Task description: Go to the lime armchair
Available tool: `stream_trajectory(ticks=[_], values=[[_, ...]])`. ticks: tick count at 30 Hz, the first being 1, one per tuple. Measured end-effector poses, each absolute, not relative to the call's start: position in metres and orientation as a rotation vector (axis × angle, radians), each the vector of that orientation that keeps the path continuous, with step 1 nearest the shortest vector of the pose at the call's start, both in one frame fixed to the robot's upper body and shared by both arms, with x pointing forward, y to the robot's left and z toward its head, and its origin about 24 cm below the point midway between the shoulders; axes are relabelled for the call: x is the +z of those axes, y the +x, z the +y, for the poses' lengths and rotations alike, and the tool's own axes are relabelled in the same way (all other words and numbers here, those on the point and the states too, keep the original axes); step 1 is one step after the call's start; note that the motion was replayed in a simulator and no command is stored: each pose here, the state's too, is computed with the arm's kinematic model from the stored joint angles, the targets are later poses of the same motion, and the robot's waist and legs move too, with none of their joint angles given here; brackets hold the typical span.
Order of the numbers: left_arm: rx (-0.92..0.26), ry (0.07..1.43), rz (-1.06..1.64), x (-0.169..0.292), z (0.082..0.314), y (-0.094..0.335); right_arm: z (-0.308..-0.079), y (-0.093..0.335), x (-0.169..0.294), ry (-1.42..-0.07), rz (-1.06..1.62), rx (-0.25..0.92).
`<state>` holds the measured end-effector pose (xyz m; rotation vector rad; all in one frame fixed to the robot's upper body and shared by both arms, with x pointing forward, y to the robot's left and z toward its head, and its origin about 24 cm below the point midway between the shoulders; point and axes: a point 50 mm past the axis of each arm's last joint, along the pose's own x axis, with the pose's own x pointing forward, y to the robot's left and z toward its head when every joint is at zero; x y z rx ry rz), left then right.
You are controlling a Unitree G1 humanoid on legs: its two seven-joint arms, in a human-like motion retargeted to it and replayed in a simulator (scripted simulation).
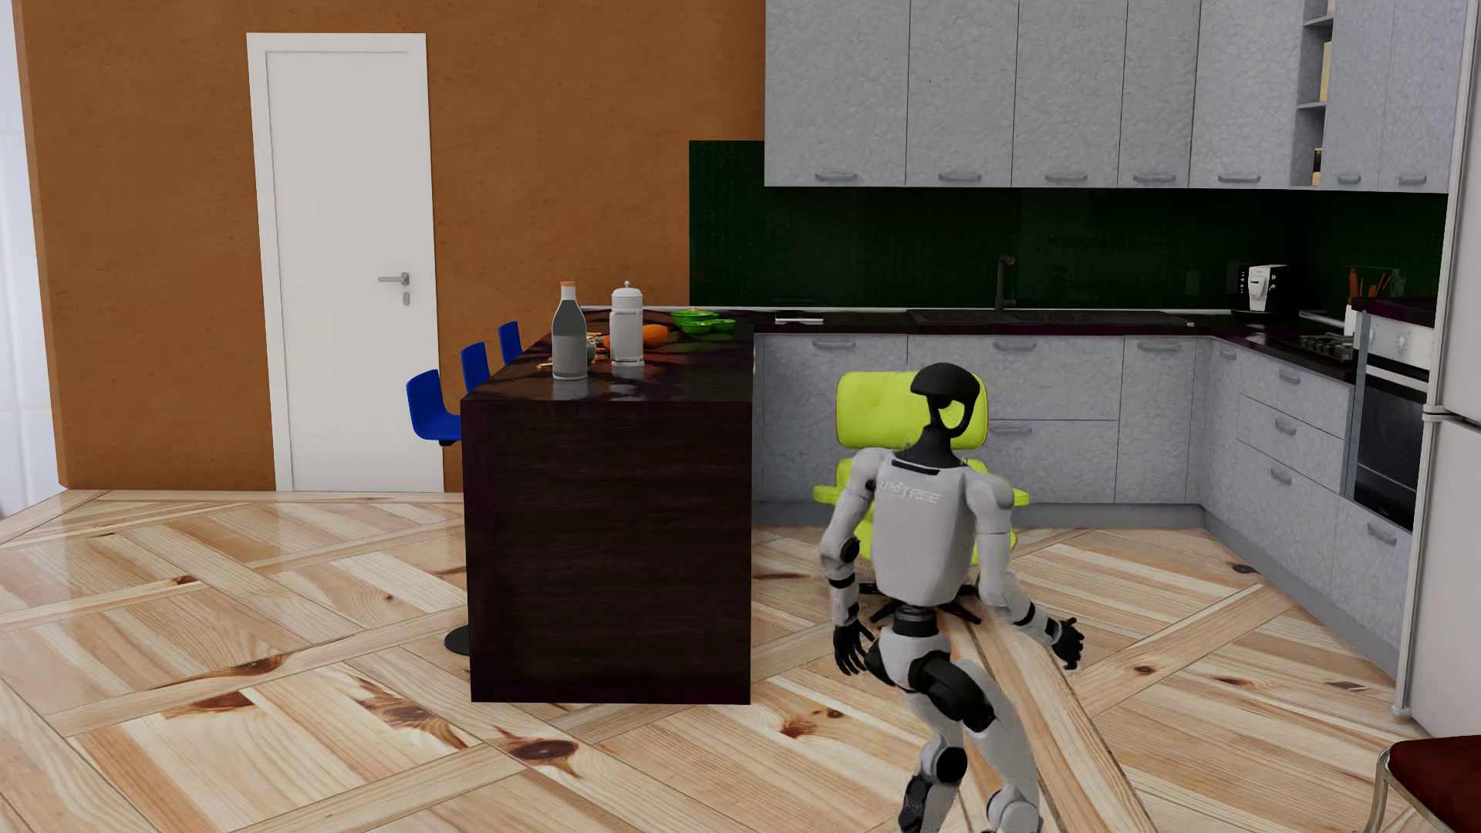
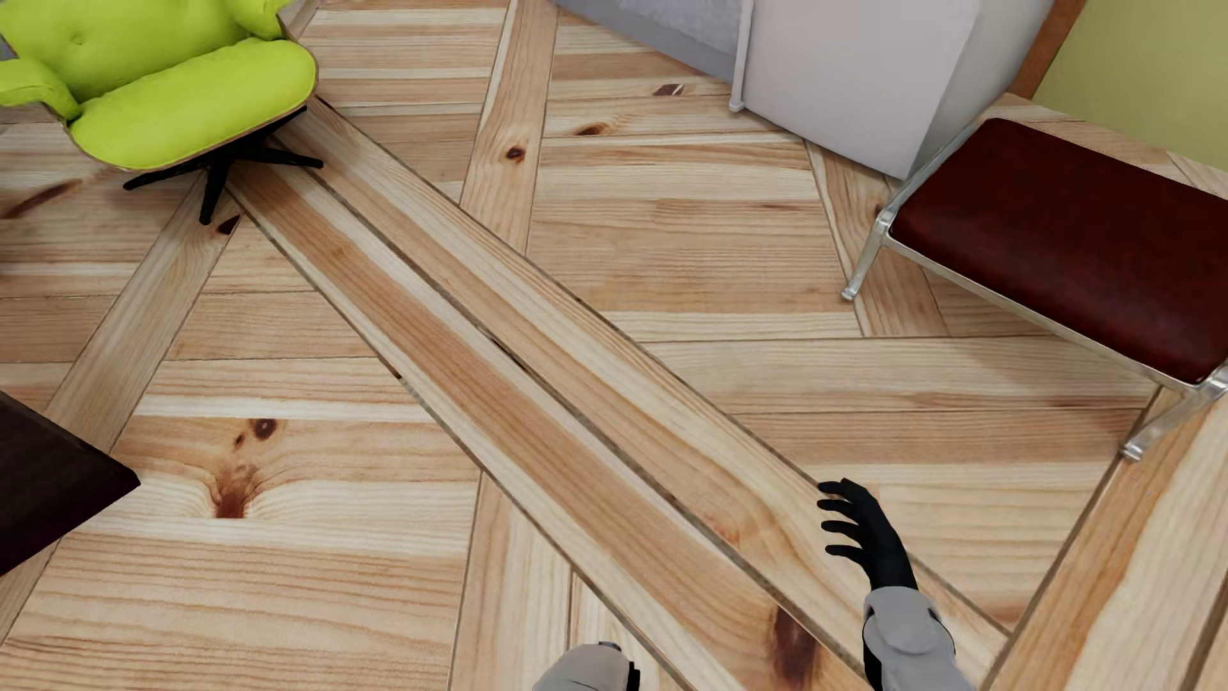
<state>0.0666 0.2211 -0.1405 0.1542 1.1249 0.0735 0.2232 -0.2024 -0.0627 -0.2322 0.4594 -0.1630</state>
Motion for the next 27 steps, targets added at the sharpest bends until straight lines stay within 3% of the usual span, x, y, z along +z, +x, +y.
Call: stream_trajectory(ticks=[1,2,4,6,8,10,12,14,16,19,21,22,24,26,27], values=[[0.029,0.202,1.218,-0.151,0.215,0.042,-0.175,0.226,-0.069,-0.187,0.451,-0.105],[0.012,0.235,1.244,-0.154,0.214,0.041,-0.163,0.211,-0.079,-0.203,0.468,-0.026],[0.112,0.131,1.08,-0.141,0.206,0.08,-0.185,0.166,-0.1,-0.227,0.576,-0.027],[0.092,0.047,0.895,-0.127,0.183,0.13,-0.226,0.121,-0.117,-0.31,0.748,-0.051],[0.049,0.0,0.893,-0.13,0.188,0.126,-0.231,0.126,-0.117,-0.327,0.817,-0.078],[0.048,-0.032,0.923,-0.13,0.198,0.11,-0.212,0.165,-0.105,-0.253,0.759,-0.131],[0.081,0.035,0.999,-0.133,0.207,0.089,-0.185,0.22,-0.072,-0.181,0.552,-0.116],[0.111,0.163,1.2,-0.153,0.216,0.049,-0.155,0.219,-0.075,-0.147,0.465,-0.007],[0.202,0.146,1.141,-0.148,0.218,0.063,-0.188,0.166,-0.104,-0.215,0.635,-0.018],[0.099,0.17,0.866,-0.119,0.198,0.146,-0.226,0.09,-0.131,-0.302,0.964,-0.062],[-0.004,0.174,0.801,-0.112,0.184,0.168,-0.246,0.109,-0.122,-0.352,0.89,-0.12],[-0.035,0.154,0.843,-0.119,0.185,0.155,-0.249,0.134,-0.112,-0.337,0.782,-0.189],[0.005,0.133,0.948,-0.128,0.21,0.112,-0.222,0.182,-0.087,-0.249,0.562,-0.25],[0.093,0.163,1.092,-0.139,0.226,0.066,-0.177,0.219,-0.069,-0.198,0.45,-0.158],[0.106,0.199,1.186,-0.148,0.227,0.046,-0.165,0.229,-0.065,-0.22,0.427,-0.09]])
